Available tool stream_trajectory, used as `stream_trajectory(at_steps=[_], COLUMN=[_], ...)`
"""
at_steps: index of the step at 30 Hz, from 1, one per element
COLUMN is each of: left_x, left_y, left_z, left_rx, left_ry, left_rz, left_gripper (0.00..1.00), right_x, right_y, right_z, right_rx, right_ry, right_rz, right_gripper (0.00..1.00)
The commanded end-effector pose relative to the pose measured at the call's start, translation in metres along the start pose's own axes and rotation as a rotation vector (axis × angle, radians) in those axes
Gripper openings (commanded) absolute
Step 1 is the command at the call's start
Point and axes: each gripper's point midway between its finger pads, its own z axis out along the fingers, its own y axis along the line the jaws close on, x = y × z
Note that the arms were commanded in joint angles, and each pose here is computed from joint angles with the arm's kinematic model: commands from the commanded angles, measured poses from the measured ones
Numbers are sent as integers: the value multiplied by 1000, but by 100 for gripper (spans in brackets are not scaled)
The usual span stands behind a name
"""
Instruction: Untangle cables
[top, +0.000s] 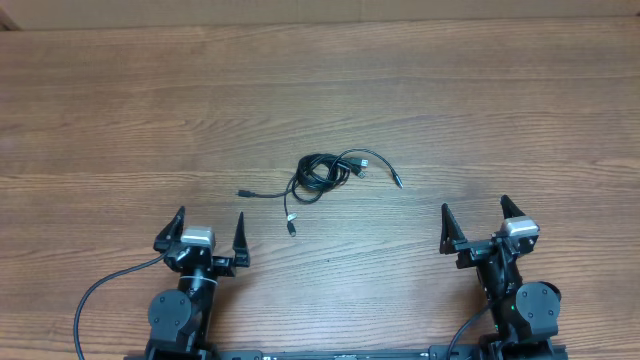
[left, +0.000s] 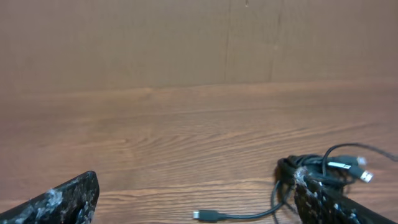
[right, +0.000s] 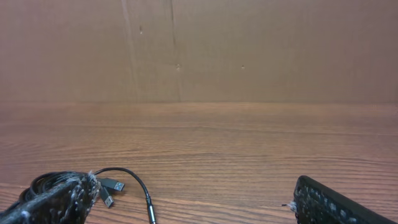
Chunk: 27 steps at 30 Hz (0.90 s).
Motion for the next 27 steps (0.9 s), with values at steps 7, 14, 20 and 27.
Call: stream_trajectory(at_steps=[7,14,20,27], left_x=[-9,-10,-10,-10], left_y=[5,5,3,-6], left_z=[-7,-9,-2,11], left_rx=[-25,-30,-28,14], left_ry=[31,109,185,294], left_rz=[-86,-83,-80,-83], left_gripper=[99,100,100,100], right_x=[1,1,1,1], right_y=[-2,-2,-2,-2], right_z=[0,0,0,0], right_rx=[5,5,5,5], right_ry=[-6,-6,-6,-6], right_rz=[-7,-7,-7,-4], right_gripper=[100,100,100,100])
